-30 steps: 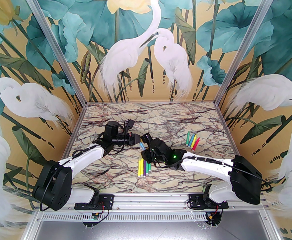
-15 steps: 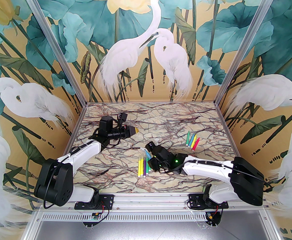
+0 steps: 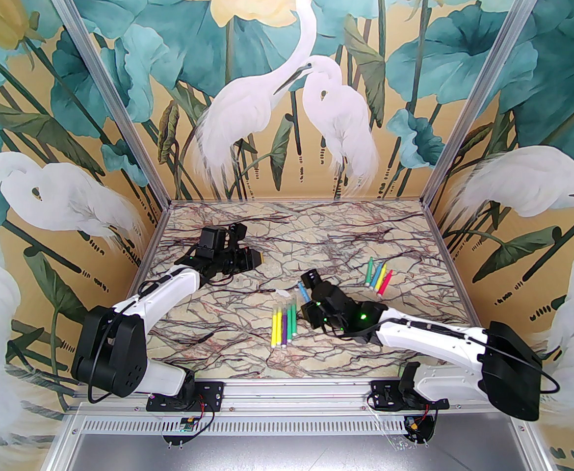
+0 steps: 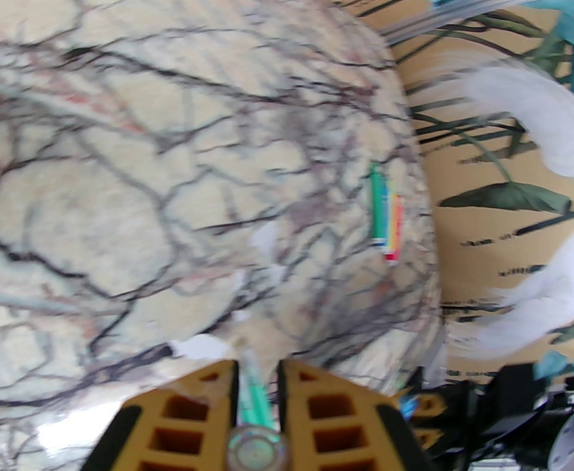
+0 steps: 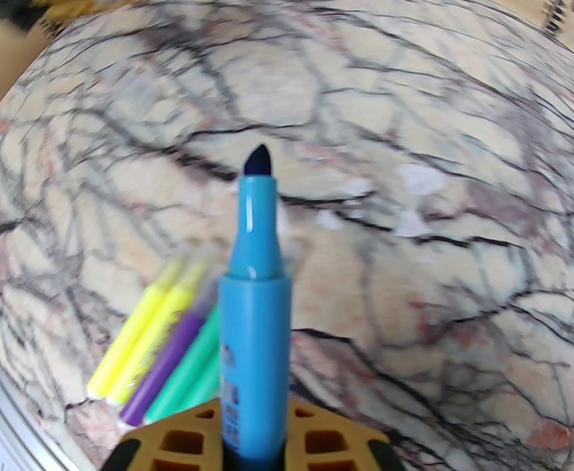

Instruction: Open the pen caps

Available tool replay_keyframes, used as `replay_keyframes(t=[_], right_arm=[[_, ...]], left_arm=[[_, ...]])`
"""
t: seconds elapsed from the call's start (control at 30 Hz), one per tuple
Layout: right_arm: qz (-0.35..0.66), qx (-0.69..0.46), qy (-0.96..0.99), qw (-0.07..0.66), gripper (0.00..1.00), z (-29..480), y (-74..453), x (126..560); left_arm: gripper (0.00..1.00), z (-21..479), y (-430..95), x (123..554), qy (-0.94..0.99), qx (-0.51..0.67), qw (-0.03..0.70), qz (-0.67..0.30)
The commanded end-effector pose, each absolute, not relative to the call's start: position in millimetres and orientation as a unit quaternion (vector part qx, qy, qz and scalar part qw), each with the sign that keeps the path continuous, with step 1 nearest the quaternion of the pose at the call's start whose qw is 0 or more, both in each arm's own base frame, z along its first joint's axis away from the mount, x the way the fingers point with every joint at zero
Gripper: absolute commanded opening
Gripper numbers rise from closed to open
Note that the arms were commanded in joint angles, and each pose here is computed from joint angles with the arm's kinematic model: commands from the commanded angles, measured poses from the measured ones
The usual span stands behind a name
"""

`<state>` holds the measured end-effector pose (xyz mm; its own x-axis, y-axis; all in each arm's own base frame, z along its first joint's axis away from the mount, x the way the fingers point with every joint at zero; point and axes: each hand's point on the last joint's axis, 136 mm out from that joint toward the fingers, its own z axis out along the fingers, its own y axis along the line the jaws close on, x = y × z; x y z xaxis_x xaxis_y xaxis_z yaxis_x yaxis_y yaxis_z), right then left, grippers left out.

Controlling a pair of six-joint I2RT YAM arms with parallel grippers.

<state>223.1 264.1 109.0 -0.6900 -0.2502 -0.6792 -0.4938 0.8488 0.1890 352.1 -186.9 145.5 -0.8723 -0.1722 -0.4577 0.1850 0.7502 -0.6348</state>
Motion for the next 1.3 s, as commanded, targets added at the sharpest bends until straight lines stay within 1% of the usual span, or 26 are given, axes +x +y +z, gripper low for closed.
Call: replay_keyframes(t=[0.0, 0.27, 0.6, 0.83, 1.0, 1.2, 1.27], right_arm=[[0.167, -0.156, 0.907, 0.355, 0.00, 117, 241, 233], [0.133, -0.074, 0.911, 0.382, 0.01, 128, 192, 250], [0.091, 0.004, 0.912, 0.400, 0.02, 135, 135, 259], [0.057, 0.077, 0.920, 0.380, 0.02, 120, 92, 265], [0.049, 0.126, 0.921, 0.365, 0.02, 109, 64, 270], [0.038, 0.178, 0.917, 0.354, 0.02, 99, 34, 271], [0.049, 0.191, 0.914, 0.354, 0.02, 96, 30, 273]], left_arm=[[0.00, 132, -173, 356, 0.921, 0.003, 0.247, -0.302], [0.00, 115, -161, 357, 0.938, -0.005, 0.232, -0.257], [0.00, 103, -136, 356, 0.959, -0.011, 0.220, -0.176], [0.00, 87, -136, 354, 0.971, 0.000, 0.194, -0.140], [0.00, 77, -135, 352, 0.979, 0.010, 0.176, -0.102], [0.00, 64, -135, 352, 0.985, 0.013, 0.154, -0.078], [0.00, 59, -135, 352, 0.987, 0.014, 0.146, -0.068]])
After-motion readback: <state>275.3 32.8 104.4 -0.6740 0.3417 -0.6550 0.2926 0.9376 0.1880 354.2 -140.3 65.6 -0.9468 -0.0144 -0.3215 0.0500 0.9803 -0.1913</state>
